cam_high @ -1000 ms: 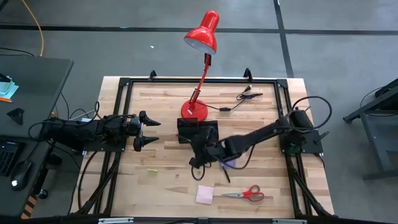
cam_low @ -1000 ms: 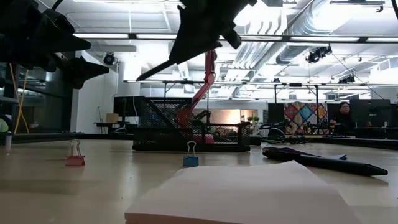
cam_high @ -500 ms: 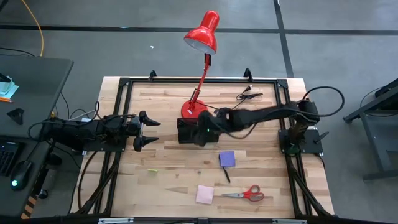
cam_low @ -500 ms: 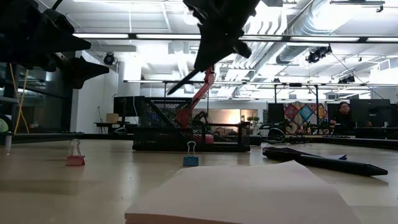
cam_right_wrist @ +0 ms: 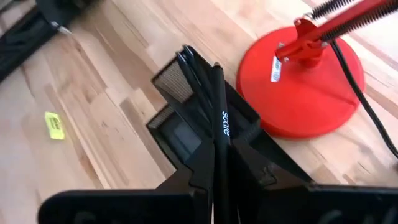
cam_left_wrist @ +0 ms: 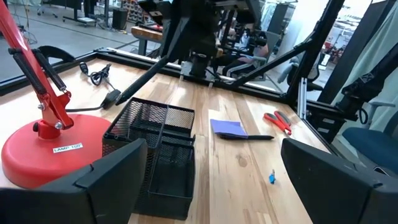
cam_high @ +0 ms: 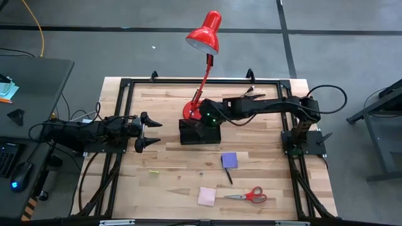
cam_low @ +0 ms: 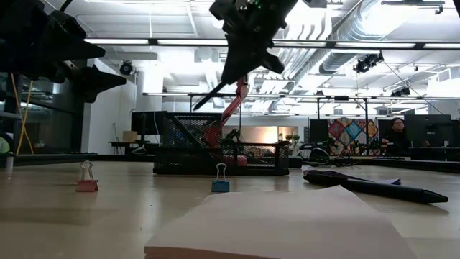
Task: Pick and place office supplies into organizer
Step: Put the black pen into the black desk organizer
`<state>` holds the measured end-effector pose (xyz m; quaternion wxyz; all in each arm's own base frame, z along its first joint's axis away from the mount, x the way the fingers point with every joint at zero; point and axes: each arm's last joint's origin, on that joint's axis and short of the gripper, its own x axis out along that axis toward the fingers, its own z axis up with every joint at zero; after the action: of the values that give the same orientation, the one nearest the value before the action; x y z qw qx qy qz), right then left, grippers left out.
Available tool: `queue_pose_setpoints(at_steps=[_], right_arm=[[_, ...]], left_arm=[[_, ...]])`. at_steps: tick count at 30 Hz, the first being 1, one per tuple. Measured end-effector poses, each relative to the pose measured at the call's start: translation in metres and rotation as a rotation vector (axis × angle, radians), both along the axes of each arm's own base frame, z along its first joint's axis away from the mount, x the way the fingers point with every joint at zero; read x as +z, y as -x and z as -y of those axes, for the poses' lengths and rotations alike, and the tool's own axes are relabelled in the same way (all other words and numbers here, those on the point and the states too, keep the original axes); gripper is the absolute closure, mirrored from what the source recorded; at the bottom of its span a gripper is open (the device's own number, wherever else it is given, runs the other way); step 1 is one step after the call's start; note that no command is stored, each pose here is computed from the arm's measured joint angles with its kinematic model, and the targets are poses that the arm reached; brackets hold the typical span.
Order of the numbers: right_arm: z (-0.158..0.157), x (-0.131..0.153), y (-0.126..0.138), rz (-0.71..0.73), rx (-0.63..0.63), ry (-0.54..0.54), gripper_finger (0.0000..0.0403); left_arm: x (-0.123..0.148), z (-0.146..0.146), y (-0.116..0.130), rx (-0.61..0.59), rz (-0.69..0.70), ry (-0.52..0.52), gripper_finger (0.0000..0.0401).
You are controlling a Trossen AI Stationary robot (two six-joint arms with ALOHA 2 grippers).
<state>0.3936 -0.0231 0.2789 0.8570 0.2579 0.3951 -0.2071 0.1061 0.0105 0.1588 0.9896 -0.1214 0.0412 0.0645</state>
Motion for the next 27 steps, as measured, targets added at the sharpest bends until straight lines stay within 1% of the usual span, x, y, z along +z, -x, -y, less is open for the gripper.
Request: queue_pose_setpoints(at_steps=[6, 11, 18, 22, 27], right_arm=[[-0.003, -0.003, 0.0, -0.022, 0.017, -0.019, 0.0386], [-0.005, -0.005, 0.0, -0.031, 0.025, -0.03, 0.038], [-0.006, -0.018, -0.005, -0.073, 0.051, -0.068, 0.0375], [-0.007, -0.024, -0.007, -0.095, 0.061, -0.077, 0.0362], [-0.005, -0.024, -0.01, -0.068, 0.066, -0.027, 0.0332]], left_arm=[[0.0, 0.0, 0.0, 0.0, 0.0, 0.0, 0.0043], [0.0, 0.0, 0.0, 0.0, 0.0, 0.0, 0.0043], [0.0, 0.0, 0.0, 0.004, 0.0, 0.0, 0.0043], [0.0, 0.0, 0.0, 0.009, -0.003, 0.0, 0.0043], [0.0, 0.0, 0.0, 0.011, -0.001, -0.001, 0.0043]])
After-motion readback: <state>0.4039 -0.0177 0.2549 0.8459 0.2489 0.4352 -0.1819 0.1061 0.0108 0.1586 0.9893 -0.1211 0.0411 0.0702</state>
